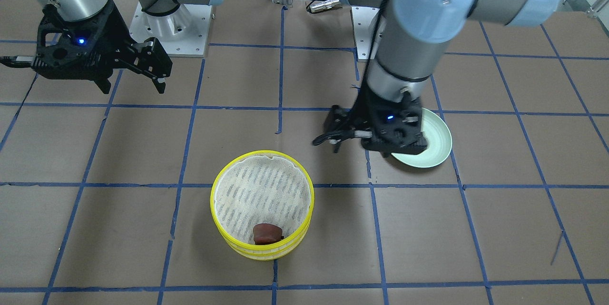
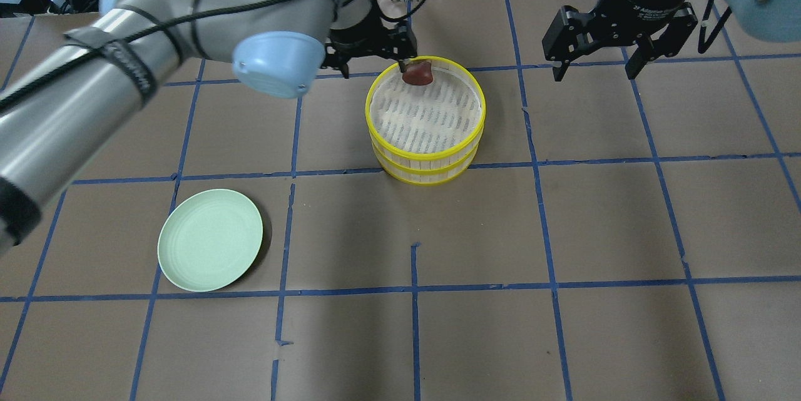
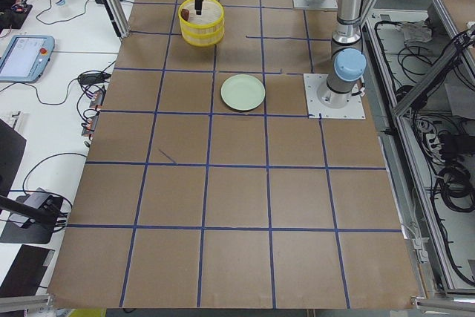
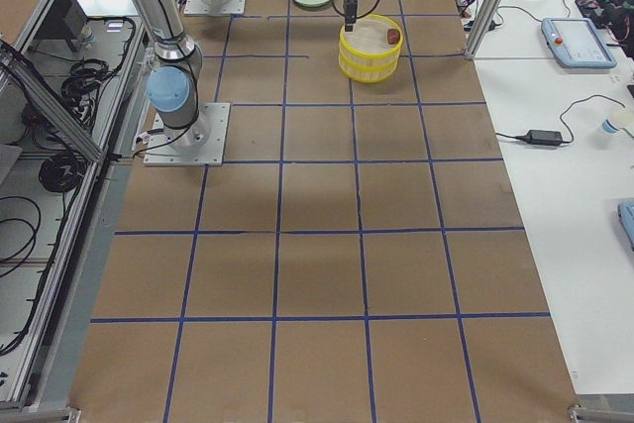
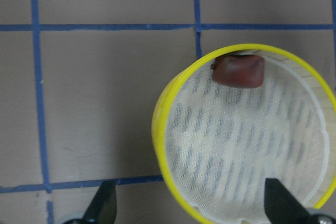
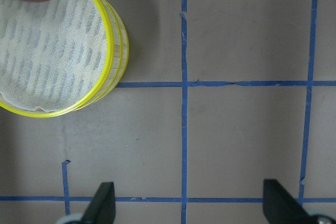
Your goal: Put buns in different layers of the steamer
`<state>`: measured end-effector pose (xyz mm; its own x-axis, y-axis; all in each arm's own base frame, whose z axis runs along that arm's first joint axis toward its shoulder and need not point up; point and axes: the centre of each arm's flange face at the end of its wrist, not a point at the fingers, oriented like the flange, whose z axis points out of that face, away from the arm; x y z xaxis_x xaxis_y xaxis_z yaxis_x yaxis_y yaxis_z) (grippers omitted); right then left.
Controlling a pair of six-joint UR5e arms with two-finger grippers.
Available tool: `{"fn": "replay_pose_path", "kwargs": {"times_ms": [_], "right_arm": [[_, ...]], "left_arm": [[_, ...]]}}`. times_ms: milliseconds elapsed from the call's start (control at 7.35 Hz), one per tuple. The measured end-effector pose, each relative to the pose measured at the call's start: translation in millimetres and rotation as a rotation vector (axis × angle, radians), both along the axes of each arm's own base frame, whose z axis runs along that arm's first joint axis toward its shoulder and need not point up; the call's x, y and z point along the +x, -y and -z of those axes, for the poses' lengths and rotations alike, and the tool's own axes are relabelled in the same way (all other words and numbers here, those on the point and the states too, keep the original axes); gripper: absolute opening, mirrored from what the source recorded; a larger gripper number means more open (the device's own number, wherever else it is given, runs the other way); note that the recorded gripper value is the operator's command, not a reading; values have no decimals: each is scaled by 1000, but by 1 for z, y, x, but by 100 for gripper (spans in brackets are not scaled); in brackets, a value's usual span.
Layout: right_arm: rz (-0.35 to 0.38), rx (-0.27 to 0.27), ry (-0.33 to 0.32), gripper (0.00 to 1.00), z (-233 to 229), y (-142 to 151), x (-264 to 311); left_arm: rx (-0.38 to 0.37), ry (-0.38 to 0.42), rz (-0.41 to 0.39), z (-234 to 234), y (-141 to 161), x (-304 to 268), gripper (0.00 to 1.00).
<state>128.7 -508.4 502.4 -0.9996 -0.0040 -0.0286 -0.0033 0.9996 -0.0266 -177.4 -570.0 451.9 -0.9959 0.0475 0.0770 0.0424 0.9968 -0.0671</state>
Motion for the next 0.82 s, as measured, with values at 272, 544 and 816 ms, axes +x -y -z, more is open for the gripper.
{"fn": "replay_pose_path", "kwargs": {"times_ms": [272,544,816], "right_arm": [[1,1,-15,100,-3,-1,-2],[-1,-1,-22,100,-5,-2,-2],[-4,11,-16,100,-4,-4,-1]], "left_arm": [[126,30,-32,-43,-45,89,100],[194,46,-48,-44,-61,112,100],[216,46,-41,-37,-63,114,100]]}}
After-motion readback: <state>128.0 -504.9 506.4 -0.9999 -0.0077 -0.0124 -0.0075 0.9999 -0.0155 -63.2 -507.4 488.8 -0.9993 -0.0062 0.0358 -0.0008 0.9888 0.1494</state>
